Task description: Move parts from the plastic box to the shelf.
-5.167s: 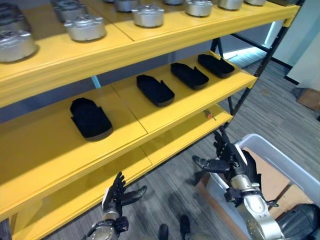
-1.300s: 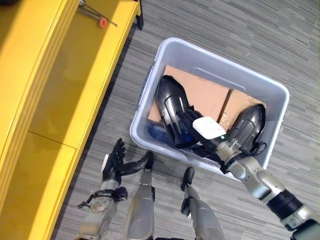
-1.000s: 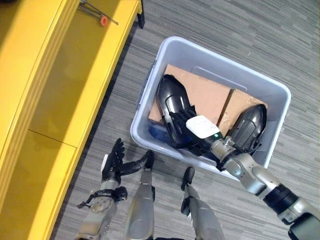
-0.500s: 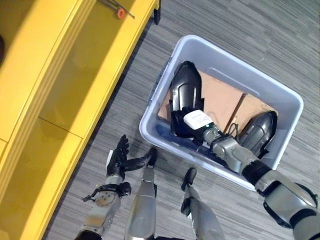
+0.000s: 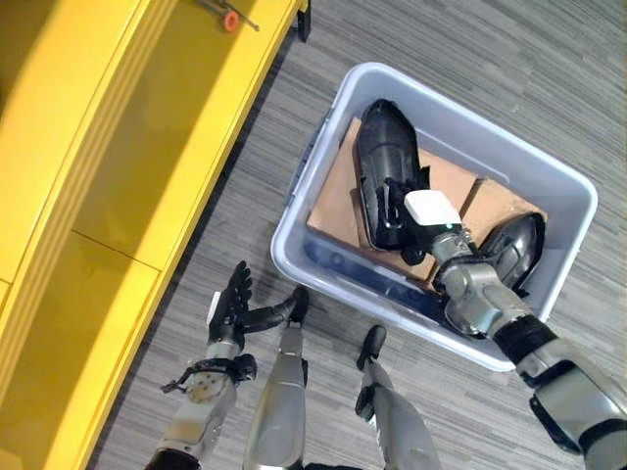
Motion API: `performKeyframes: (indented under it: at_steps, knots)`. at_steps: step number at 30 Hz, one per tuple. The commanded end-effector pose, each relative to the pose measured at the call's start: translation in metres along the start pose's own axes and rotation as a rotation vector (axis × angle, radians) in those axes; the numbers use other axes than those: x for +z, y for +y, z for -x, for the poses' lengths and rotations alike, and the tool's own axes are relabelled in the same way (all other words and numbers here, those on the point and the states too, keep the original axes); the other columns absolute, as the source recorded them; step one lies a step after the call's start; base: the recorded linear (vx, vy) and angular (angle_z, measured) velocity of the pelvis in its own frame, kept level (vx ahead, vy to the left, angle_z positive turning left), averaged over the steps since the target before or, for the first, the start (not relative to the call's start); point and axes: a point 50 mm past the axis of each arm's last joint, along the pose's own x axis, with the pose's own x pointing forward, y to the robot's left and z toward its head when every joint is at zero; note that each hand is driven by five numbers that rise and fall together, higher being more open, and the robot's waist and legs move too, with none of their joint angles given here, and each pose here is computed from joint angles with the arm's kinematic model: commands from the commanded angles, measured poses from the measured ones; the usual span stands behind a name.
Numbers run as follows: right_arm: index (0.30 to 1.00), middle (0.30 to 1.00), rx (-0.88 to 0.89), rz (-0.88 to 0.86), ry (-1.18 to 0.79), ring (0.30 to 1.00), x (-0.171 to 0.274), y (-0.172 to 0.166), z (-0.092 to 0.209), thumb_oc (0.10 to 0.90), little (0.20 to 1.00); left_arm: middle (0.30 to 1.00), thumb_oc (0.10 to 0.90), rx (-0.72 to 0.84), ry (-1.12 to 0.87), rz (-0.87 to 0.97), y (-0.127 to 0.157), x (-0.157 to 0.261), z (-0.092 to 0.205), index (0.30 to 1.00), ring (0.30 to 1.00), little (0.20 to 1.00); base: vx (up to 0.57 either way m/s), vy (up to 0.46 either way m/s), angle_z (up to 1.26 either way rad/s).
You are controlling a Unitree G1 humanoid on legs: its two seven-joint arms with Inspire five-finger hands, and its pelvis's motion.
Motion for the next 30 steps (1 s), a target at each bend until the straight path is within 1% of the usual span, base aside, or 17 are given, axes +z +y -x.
performKeyframes:
  at_steps: [1, 2, 7, 13, 20, 30]
  knots:
    - [1.0, 1.0, -0.261, -0.008, -0.072, 1.0, 0.005, -0.064, -0.008, 0.9, 1.0, 1.0, 0.9, 0.015, -0.13, 0.031, 0.002, 0.022, 0.006, 1.0, 1.0, 1.0, 0.01, 0.004, -0.07]
    - [1.0, 1.0, -0.31, -0.047, -0.1, 1.0, 0.009, -0.07, 0.001, 0.9, 1.0, 1.0, 0.9, 0.03, -0.128, 0.032, 0.005, 0.021, 0.006, 1.0, 1.0, 1.0, 0.01, 0.003, -0.08]
    - [1.0, 1.0, -0.379, -0.162, -0.174, 1.0, 0.018, -0.074, 0.027, 0.9, 1.0, 1.0, 0.9, 0.06, -0.115, 0.025, 0.009, 0.019, 0.009, 1.0, 1.0, 1.0, 0.01, -0.009, -0.07]
    - [1.0, 1.0, -0.378, -0.18, -0.213, 1.0, 0.023, -0.073, 0.04, 0.9, 1.0, 1.0, 0.9, 0.075, -0.107, 0.011, 0.013, 0.017, 0.012, 1.0, 1.0, 1.0, 0.0, 0.0, 0.0]
    - [1.0, 1.0, -0.341, -0.209, -0.213, 1.0, 0.024, -0.062, 0.041, 0.9, 1.0, 1.0, 0.9, 0.083, -0.102, 0.01, 0.015, 0.016, 0.013, 1.0, 1.0, 1.0, 0.0, 0.0, 0.0]
    - [1.0, 1.0, -0.282, -0.163, -0.22, 1.0, 0.028, -0.05, 0.037, 0.9, 1.0, 1.0, 0.9, 0.083, -0.105, 0.009, 0.015, 0.015, 0.014, 1.0, 1.0, 1.0, 0.0, 0.0, 0.0]
